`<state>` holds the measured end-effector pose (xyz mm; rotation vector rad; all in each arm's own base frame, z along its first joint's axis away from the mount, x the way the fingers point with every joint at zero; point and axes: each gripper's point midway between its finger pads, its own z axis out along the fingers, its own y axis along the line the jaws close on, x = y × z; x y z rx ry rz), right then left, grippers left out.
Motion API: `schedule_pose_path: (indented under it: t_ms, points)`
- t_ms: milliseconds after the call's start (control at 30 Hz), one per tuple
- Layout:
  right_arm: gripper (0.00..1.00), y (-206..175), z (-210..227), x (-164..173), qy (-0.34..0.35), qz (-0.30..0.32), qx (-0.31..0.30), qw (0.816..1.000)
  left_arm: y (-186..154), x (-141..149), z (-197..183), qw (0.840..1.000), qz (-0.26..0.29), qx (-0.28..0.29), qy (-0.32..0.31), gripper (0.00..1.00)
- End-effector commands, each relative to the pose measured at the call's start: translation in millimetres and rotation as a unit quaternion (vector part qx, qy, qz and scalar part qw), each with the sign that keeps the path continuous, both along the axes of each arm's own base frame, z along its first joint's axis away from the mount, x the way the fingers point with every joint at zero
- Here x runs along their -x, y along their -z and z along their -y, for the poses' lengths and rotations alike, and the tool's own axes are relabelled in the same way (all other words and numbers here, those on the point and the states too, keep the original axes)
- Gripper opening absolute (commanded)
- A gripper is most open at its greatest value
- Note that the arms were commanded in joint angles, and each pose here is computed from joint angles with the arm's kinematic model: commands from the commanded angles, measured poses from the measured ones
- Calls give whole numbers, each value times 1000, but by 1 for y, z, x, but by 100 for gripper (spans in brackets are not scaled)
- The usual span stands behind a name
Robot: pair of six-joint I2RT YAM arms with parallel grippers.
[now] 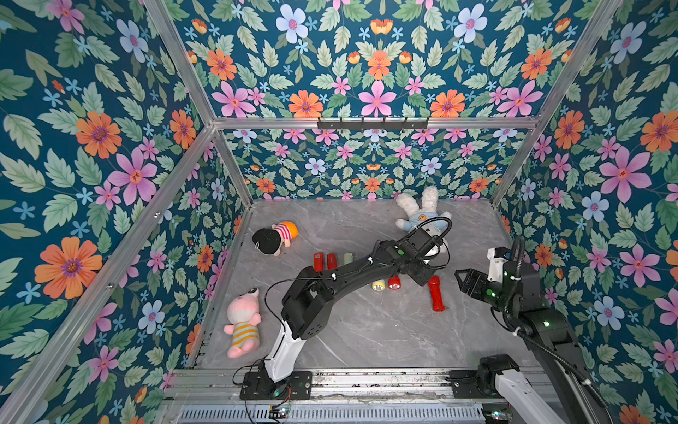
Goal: Close the plug at the bottom of the flashlight
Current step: Pick up the flashlight from the center of the board.
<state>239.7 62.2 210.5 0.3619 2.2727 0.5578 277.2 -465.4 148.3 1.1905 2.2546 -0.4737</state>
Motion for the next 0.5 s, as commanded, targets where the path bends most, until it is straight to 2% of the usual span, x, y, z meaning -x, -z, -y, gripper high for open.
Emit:
schedule_pose_path:
  t_ms: [0,200,300,467]
  points:
    - [74,21,-10,4,-20,-53,-23,998,-14,-18,-22,999,48,-8,-13,63]
    - [74,62,-9,9,-11,-118,-2,993,-38,-26,-64,995,54,56,-67,64]
    - [74,86,-20,9,-25,-155,34,987,-53,-25,-78,991,50,100,-79,65]
    - [75,109,-29,-9,-31,-192,55,979,-66,-23,-95,984,33,147,-94,66]
